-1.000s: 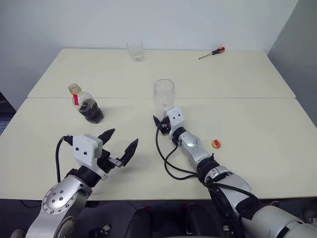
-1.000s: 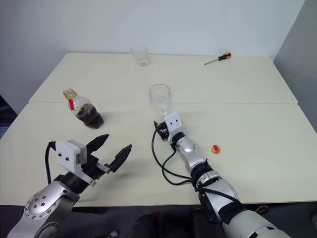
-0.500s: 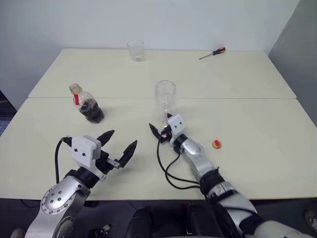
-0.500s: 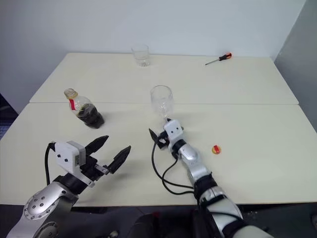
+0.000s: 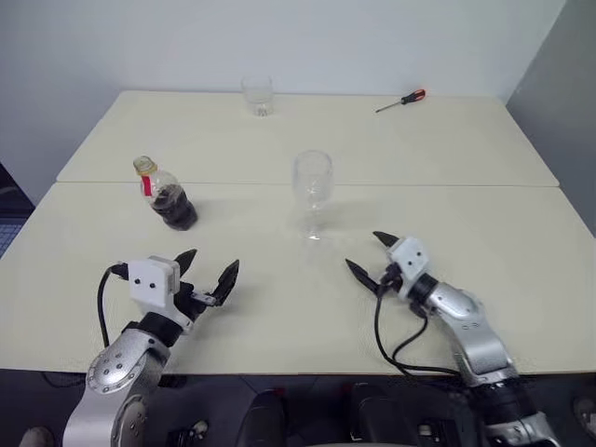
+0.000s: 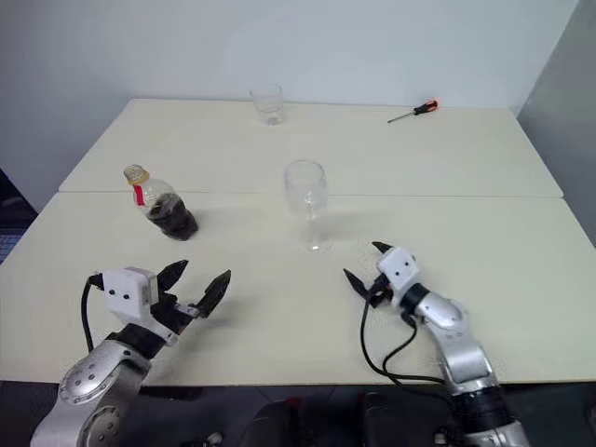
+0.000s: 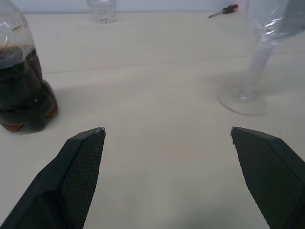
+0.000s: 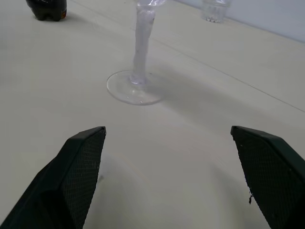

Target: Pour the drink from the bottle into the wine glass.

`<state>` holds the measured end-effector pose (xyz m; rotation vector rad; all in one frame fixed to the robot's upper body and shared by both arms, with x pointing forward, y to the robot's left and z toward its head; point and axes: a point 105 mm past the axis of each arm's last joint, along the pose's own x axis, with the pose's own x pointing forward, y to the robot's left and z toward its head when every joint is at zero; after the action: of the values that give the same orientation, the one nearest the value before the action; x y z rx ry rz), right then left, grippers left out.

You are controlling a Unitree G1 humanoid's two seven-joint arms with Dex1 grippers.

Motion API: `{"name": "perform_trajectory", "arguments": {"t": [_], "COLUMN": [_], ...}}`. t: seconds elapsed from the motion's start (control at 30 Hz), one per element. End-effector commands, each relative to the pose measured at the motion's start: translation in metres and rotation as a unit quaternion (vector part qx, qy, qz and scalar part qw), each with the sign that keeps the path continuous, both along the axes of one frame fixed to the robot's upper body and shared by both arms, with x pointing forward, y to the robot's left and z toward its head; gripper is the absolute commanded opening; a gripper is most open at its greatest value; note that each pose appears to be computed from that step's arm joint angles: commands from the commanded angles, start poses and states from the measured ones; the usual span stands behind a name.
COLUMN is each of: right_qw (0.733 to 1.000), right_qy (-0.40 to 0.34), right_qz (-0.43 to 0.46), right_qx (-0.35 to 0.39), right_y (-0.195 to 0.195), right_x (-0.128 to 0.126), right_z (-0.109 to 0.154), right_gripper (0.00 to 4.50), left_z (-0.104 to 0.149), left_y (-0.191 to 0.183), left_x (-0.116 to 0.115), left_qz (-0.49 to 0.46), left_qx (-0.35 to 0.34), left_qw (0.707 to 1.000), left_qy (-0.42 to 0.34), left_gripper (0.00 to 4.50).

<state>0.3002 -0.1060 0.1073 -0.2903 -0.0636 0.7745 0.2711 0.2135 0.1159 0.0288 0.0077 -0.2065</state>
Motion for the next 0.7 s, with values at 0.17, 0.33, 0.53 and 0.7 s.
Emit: {"name": "perform_trajectory", "arguments": {"t": [0.17,0.33,0.53,0.7], "right_qw": [0.994,0.991,0.989,0.986], "right_qy": [-0.021,-0.012,-0.01,-0.007], "right_qz": [0.104,0.119,0.136,0.148], "right_qx": [0.039,0.056,0.065,0.074], "right_y": [0.016,0.022,0.026,0.03], "right_x": [-0.054,-0.065,-0.071,-0.075], "right_z": [0.055,0.065,0.07,0.075], "right_gripper": [4.48,4.48,4.48,4.48], "left_z": [0.006,0.01,0.016,0.026], "left_y": [0.029,0.038,0.053,0.062], "left_x": [0.032,0.04,0.053,0.063], "left_qz": [0.1,0.119,0.163,0.18], "left_qx": [0.046,0.079,0.104,0.115], "left_qw": [0.993,0.987,0.977,0.97], "left_qy": [-0.042,-0.068,-0.095,-0.117], "left_gripper": [4.5,4.5,4.5,4.5]}}
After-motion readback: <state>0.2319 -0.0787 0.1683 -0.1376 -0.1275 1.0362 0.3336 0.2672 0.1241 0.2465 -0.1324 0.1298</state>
